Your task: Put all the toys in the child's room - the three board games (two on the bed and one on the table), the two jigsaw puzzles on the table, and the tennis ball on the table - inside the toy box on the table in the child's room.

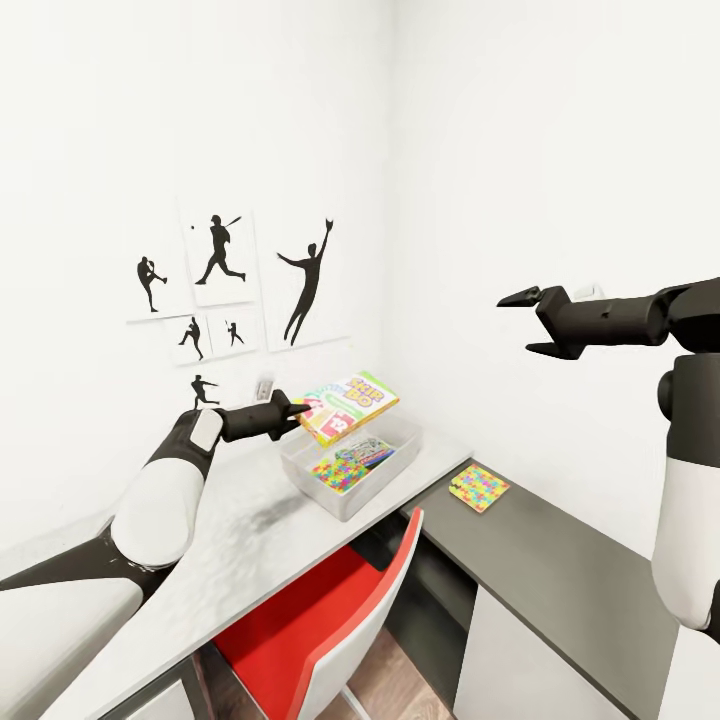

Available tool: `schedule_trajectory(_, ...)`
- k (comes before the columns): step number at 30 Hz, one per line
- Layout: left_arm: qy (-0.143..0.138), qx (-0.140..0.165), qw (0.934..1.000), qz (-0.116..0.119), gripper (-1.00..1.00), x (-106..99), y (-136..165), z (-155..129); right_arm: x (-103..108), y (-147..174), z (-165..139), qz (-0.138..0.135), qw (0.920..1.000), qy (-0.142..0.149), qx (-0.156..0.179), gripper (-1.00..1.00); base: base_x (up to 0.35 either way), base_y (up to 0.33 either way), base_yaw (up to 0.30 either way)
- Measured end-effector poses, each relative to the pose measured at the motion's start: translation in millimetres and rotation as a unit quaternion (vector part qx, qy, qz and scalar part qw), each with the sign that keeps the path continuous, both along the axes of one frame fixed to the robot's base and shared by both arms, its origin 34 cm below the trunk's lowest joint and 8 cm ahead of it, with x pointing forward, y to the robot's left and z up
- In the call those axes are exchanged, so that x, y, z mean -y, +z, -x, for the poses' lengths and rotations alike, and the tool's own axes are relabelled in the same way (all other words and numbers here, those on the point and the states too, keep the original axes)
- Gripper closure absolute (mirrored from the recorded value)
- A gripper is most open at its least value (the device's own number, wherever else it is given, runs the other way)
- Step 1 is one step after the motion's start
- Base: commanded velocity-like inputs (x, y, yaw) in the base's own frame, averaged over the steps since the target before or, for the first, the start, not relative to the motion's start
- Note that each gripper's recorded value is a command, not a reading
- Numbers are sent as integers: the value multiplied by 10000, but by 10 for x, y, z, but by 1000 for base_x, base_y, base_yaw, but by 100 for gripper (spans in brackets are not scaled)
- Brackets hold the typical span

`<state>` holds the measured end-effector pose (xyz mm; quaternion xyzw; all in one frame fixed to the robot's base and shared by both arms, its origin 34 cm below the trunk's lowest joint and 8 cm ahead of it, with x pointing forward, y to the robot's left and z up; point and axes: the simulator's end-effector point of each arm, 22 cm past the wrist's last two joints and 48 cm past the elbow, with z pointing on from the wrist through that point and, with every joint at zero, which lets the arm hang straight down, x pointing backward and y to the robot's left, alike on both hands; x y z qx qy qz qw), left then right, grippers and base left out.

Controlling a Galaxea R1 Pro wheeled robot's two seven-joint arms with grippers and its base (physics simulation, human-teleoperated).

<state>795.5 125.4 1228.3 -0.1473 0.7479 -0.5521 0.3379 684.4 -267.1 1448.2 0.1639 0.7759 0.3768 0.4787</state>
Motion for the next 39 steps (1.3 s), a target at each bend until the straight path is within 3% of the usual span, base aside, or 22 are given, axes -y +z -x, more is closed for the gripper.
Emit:
schedule_trajectory(9, 31, 11, 10000, -10, 100, -28, 0, -9, -3, -7, -4, 17, 10000, -11, -6, -100, 127, -85, 0)
schedule_trajectory(23, 109, -9, 9998, 167, 100, -88, 21, -20, 1, -4, -3, 17, 10000, -17, -3, -100, 163, -7, 0)
schedule_trajectory(39, 106, -22, 9998, 149, 100, -98, 10, -18, 7, 0, -4, 4, 10000, -23, -1, -100, 182, -42, 17)
